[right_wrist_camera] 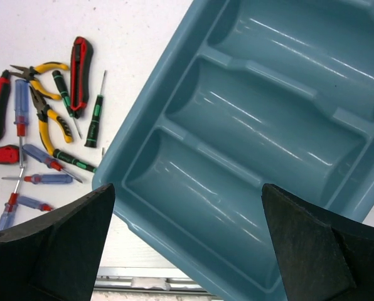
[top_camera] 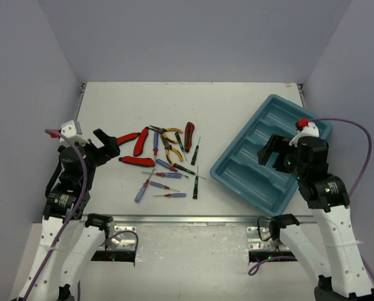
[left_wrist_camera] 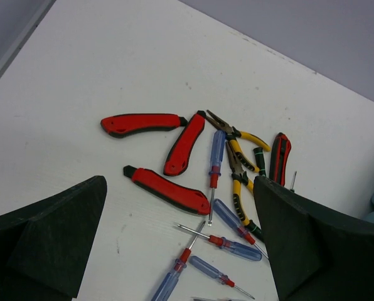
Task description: Sort the tools into containers
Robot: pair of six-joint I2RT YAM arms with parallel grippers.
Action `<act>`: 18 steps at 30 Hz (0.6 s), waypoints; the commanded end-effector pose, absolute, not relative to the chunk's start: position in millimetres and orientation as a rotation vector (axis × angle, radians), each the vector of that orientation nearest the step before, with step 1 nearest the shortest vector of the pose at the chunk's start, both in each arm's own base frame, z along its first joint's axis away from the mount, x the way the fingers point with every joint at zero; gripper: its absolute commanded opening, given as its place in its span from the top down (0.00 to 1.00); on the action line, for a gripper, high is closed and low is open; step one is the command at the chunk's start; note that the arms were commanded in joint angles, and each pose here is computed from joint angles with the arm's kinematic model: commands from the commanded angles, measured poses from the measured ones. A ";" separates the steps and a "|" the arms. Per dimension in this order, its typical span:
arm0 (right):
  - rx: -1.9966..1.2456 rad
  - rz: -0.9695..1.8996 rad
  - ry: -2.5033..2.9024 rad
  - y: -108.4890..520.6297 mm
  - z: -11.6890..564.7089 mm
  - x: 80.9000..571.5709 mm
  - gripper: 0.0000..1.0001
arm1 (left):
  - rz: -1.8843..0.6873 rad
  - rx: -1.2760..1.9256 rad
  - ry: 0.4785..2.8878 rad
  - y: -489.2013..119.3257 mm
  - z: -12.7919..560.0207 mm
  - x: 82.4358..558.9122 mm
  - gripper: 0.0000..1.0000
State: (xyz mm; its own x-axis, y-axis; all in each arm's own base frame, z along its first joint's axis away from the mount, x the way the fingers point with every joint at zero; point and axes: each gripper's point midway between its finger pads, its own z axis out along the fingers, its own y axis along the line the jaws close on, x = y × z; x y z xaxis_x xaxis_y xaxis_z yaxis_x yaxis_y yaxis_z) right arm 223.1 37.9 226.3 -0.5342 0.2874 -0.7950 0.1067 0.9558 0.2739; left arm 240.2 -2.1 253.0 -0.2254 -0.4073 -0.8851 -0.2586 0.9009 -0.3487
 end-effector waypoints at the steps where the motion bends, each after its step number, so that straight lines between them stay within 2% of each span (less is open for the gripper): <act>1: 0.272 0.301 2.047 45.2 244.7 233.4 0.01 | -0.186 -0.471 1.775 -8.1 264.7 245.7 0.00; 9: 0.190 0.589 1.948 88.4 277.9 247.9 0.01 | -0.193 -0.465 1.769 -9.1 266.4 245.0 0.00; 14: 0.118 0.782 2.008 131.8 278.1 287.4 0.01 | -0.192 -0.462 1.776 -9.8 263.9 247.0 0.00; 18: 0.026 0.666 2.104 166.5 260.5 321.2 0.01 | -0.188 -0.460 1.788 -10.2 260.7 248.3 0.00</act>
